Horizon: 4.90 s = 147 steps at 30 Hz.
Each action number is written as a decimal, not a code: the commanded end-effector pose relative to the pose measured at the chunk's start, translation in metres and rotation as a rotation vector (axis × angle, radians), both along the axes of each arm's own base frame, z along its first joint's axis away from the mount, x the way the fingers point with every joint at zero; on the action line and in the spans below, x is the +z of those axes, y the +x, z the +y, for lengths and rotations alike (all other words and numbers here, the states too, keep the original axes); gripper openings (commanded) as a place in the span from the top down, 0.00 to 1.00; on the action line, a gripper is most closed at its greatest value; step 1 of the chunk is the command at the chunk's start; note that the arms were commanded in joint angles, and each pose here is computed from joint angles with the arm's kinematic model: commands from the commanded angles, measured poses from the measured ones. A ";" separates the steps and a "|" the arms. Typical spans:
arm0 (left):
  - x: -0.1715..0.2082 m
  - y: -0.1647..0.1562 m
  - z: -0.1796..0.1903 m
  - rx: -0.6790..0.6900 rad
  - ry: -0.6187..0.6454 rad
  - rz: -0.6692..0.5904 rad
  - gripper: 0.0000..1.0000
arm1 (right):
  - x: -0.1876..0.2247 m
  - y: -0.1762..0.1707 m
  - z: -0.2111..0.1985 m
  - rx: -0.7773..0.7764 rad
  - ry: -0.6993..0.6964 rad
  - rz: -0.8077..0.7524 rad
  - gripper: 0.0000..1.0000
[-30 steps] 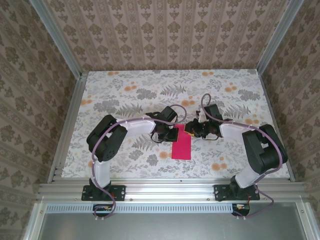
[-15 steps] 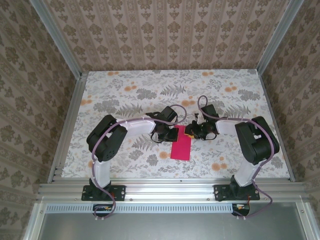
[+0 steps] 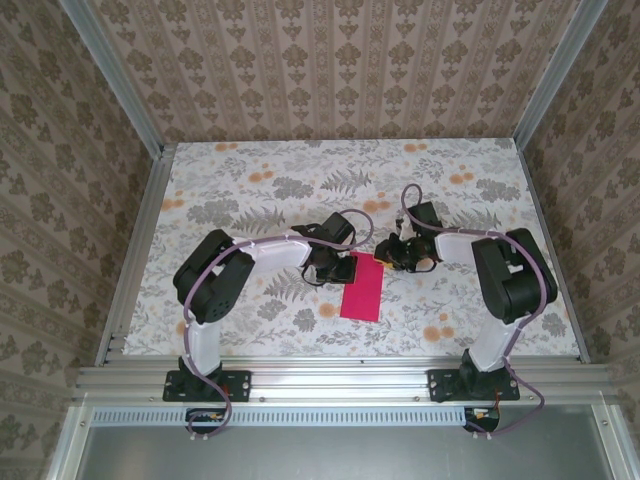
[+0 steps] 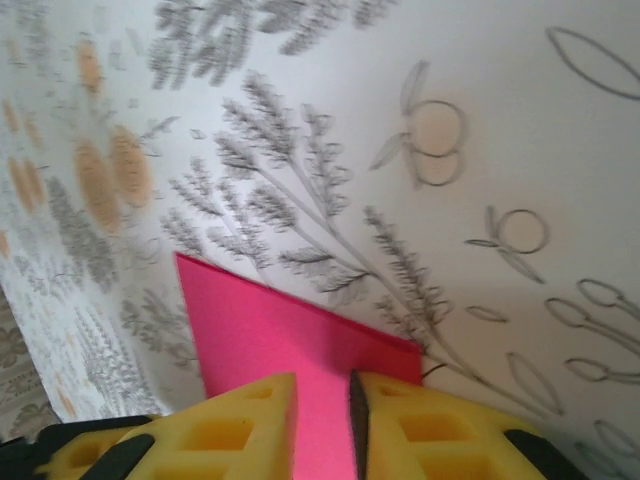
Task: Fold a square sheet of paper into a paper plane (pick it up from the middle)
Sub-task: Fold the square sheet of paper in half at the center of the table, then fold the triangle a second time at the center of the table.
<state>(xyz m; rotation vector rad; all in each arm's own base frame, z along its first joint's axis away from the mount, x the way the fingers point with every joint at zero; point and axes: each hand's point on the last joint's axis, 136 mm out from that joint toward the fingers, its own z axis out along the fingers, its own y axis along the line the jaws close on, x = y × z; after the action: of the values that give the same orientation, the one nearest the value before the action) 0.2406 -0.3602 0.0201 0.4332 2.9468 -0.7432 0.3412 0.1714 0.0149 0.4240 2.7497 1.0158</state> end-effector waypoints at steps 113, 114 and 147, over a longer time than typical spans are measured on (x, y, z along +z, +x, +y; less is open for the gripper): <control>0.077 0.005 0.024 0.096 -0.124 -0.120 0.59 | 0.065 -0.114 -0.004 0.103 -0.241 -0.105 0.46; 0.074 0.005 0.028 0.111 -0.131 -0.110 0.58 | 0.062 -0.111 -0.002 0.109 -0.251 -0.095 0.46; 0.047 -0.001 0.034 0.157 -0.164 -0.035 0.56 | 0.012 -0.088 0.029 0.174 -0.264 0.007 0.47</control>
<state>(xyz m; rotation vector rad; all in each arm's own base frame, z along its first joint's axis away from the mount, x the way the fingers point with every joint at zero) 0.2413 -0.3245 0.0705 0.2022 2.7986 -0.9307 0.2506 0.1973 0.0285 0.1633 2.9128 0.6678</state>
